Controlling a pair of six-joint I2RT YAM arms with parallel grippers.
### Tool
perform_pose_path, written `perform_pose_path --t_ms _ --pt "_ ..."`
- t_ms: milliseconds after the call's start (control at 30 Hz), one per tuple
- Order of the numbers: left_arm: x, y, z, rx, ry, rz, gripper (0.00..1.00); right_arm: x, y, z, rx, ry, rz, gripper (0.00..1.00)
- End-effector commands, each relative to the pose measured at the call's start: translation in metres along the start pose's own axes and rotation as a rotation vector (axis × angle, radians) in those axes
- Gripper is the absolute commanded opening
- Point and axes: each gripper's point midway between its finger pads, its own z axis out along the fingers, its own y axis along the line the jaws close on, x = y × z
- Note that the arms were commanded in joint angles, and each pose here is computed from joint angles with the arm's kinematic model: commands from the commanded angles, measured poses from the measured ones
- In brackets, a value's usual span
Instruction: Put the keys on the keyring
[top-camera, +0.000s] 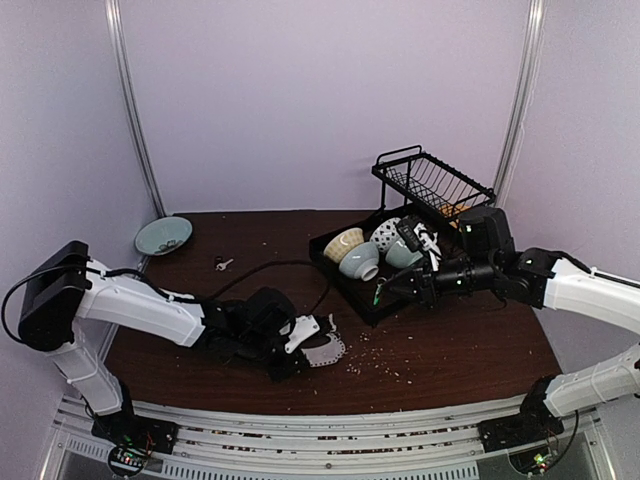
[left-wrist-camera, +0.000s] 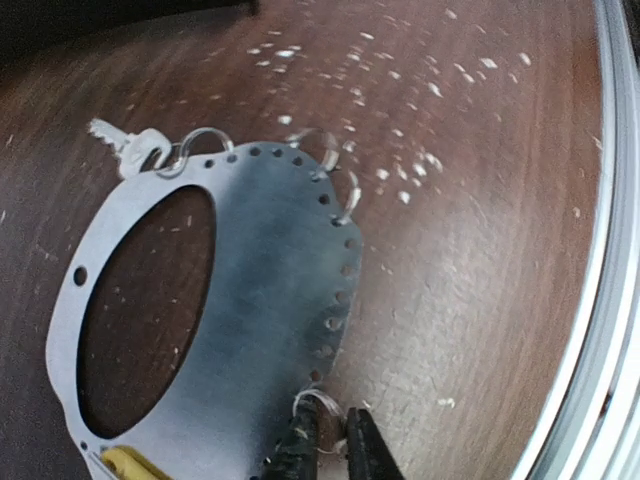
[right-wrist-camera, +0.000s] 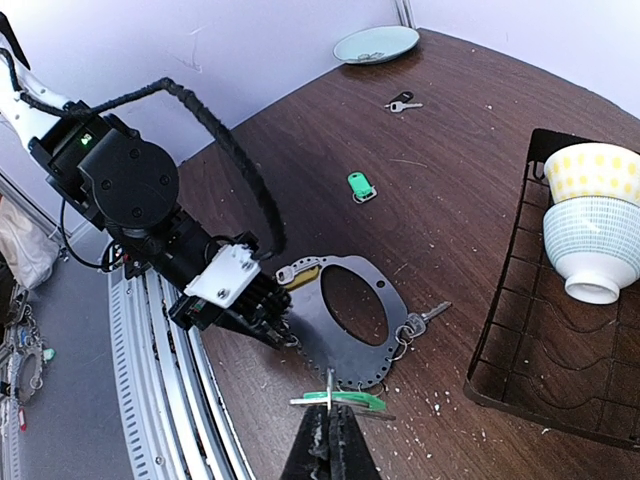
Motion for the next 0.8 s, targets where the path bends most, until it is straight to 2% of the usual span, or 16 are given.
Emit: perform_pose_path --t_ms 0,67,167,300,367,433,533,667,767 --pt "-0.021 -0.023 -0.008 0.118 -0.089 0.038 0.33 0.006 0.001 0.005 -0.013 0.017 -0.009 0.0" --pt "-0.026 -0.024 -0.018 0.121 -0.111 0.049 0.45 0.007 0.0 0.006 -0.008 0.021 -0.009 0.0" --pt "-0.039 -0.017 -0.042 0.085 -0.177 0.018 0.5 0.009 -0.001 0.006 -0.005 0.026 -0.009 0.0" --pt "-0.03 0.023 -0.055 -0.018 -0.164 -0.145 0.43 0.011 -0.001 0.006 0.0 0.031 -0.014 0.0" --pt "-0.026 0.032 -0.056 -0.049 -0.145 -0.164 0.35 0.013 -0.002 0.006 0.003 0.033 -0.018 0.0" --pt "-0.029 0.025 -0.055 -0.025 -0.137 -0.102 0.27 0.014 -0.003 0.006 0.008 0.036 -0.02 0.0" --pt "-0.033 -0.003 -0.048 0.05 -0.141 0.096 0.26 0.013 -0.005 0.007 0.015 0.04 -0.023 0.0" --pt "-0.017 -0.024 -0.039 0.147 -0.067 0.272 0.36 0.015 -0.007 0.007 0.025 0.049 -0.027 0.0" --pt "-0.008 -0.016 -0.029 0.11 0.015 0.358 0.43 0.017 -0.007 0.005 0.032 0.051 -0.032 0.0"
